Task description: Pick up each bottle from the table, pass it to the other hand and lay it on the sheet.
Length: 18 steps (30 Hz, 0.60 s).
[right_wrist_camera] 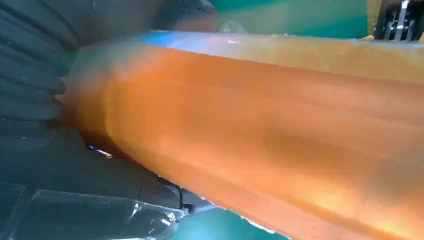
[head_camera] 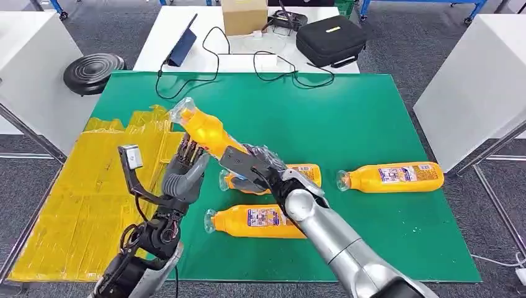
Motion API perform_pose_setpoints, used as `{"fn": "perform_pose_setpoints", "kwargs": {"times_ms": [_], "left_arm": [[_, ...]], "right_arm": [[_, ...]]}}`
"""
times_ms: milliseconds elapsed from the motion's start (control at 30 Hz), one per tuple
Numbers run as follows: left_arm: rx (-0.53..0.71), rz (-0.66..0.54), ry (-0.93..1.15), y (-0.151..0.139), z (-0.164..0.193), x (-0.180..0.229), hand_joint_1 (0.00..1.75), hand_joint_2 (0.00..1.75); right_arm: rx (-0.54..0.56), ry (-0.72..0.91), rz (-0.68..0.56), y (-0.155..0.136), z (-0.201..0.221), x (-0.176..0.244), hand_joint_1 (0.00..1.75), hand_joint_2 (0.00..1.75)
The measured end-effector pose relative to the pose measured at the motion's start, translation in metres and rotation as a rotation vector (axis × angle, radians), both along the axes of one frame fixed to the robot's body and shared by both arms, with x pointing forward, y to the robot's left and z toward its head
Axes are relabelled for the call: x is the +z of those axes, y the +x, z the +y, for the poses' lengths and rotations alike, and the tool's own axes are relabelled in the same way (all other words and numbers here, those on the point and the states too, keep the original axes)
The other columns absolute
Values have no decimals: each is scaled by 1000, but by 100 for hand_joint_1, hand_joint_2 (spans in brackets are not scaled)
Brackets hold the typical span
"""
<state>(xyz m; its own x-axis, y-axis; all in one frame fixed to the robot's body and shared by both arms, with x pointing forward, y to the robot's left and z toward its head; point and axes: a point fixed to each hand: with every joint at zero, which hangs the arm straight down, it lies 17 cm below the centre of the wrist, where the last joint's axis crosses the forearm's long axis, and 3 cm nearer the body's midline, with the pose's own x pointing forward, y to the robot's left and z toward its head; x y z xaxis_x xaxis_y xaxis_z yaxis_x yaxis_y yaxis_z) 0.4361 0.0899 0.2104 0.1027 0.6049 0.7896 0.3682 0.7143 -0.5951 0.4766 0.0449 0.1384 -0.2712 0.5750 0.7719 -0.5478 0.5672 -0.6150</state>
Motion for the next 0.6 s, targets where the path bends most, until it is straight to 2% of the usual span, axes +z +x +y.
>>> {"fn": "perform_pose_setpoints", "kwargs": {"times_ms": [200, 467, 600], "left_arm": [[3, 18, -2, 4, 0, -5, 0, 175], [53, 31, -22, 13, 13, -8, 0, 175], [66, 27, -25, 15, 17, -7, 0, 175]], "right_arm": [[19, -59, -49, 0, 3, -1, 175, 175], [134, -167, -220, -20, 41, 19, 175, 175], [156, -182, -246, -26, 49, 24, 175, 175]]}}
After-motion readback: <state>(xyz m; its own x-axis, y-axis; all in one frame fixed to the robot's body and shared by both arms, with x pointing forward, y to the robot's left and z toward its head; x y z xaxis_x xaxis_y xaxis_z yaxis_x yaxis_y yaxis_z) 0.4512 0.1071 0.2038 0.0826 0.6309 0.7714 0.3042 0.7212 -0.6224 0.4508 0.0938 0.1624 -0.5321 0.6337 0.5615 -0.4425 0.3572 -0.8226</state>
